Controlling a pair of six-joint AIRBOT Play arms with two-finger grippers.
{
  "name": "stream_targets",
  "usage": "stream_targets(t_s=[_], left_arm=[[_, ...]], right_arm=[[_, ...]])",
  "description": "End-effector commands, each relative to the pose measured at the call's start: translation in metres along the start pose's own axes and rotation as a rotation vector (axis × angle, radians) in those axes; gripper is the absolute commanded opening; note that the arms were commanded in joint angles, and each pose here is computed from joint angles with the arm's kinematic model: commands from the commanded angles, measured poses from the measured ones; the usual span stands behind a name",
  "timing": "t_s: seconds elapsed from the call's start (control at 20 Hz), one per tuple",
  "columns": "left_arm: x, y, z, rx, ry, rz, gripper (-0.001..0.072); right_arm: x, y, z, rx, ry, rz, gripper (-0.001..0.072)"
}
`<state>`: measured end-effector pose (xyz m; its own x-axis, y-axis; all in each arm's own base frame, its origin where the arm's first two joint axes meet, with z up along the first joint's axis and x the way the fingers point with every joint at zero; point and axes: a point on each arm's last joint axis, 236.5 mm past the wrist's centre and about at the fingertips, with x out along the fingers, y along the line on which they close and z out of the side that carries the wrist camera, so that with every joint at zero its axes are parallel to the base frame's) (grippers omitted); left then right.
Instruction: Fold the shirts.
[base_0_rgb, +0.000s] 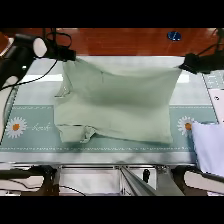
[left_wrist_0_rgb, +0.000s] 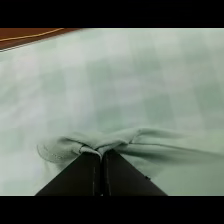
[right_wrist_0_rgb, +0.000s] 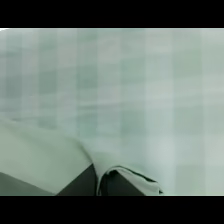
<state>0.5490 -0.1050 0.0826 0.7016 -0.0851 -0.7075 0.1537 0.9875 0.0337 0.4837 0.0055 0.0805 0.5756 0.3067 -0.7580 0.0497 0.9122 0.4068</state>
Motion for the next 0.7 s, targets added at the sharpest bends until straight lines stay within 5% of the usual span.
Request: stream_targets(t_s=[0.0,0.15,0.65], left_arm=[[0.056,0.010,0.003,-0.275,-0.017,-0.034,0.0020],[0.076,0.002,-0.010,-0.415,0.077,-0.127,0.0020],[0.052,0.015,-0.094,-0.287,0.460,-0.210,0.0020]], right_arm=[[0.068,-0.021,0.028,0.081,0.006,0.026,0.0025],[0.090,-0.028,0.033,0.116,0.032,0.030,0.0025],[0.087,-0.022,-0.001,0.093,0.186,0.071,0.0025]])
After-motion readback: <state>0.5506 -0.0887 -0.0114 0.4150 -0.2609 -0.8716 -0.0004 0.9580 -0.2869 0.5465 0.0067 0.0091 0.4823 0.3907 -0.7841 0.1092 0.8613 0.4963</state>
